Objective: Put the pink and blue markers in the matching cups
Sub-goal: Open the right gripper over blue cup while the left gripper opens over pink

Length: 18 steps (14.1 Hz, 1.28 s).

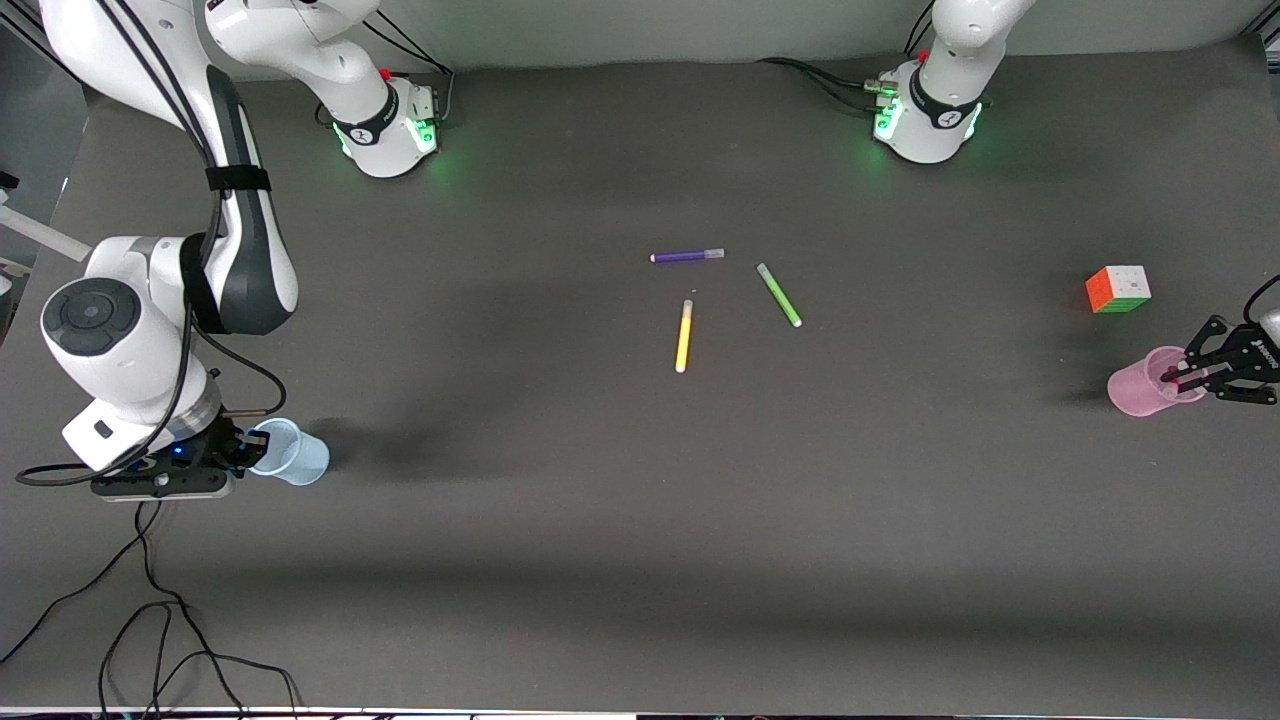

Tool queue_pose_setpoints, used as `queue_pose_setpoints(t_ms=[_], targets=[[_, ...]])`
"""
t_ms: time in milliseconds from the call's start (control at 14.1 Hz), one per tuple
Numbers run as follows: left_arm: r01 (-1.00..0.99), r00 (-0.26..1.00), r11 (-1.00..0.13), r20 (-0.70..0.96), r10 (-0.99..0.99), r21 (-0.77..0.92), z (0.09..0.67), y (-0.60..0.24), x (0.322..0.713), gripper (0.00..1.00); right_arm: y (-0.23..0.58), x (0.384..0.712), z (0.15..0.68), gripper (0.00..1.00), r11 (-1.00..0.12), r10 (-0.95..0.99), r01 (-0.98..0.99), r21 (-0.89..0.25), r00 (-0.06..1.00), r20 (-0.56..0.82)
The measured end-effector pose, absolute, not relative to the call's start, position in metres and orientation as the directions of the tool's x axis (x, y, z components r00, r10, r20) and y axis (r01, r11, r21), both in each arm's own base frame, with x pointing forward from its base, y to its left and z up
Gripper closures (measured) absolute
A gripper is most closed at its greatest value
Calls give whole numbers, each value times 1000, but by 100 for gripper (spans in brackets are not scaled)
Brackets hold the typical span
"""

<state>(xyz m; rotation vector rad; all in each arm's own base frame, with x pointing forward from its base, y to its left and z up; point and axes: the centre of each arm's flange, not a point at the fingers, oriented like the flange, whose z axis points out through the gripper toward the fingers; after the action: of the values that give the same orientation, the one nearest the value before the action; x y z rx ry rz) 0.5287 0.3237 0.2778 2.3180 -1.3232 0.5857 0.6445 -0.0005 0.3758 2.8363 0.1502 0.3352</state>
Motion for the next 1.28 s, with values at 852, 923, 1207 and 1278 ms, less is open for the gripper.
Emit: queue_pose_setpoints(t_ms=[852,923,1207,1278], targets=[[-901,390,-420,627,-675,109,252,345,519,32,-11,603,309,83,-956,201,102,273,911,361],[-902,387,-420,628,-675,105,253,346,521,19,-13,599,303,83,-957,201,103,272,909,366],[-890,400,-445,631,-665,95,285,349,539,0,-17,587,289,83,-958,196,102,267,915,353],[-879,422,-464,624,-658,105,303,346,547,0,-19,586,288,83,-959,190,97,266,917,351]])
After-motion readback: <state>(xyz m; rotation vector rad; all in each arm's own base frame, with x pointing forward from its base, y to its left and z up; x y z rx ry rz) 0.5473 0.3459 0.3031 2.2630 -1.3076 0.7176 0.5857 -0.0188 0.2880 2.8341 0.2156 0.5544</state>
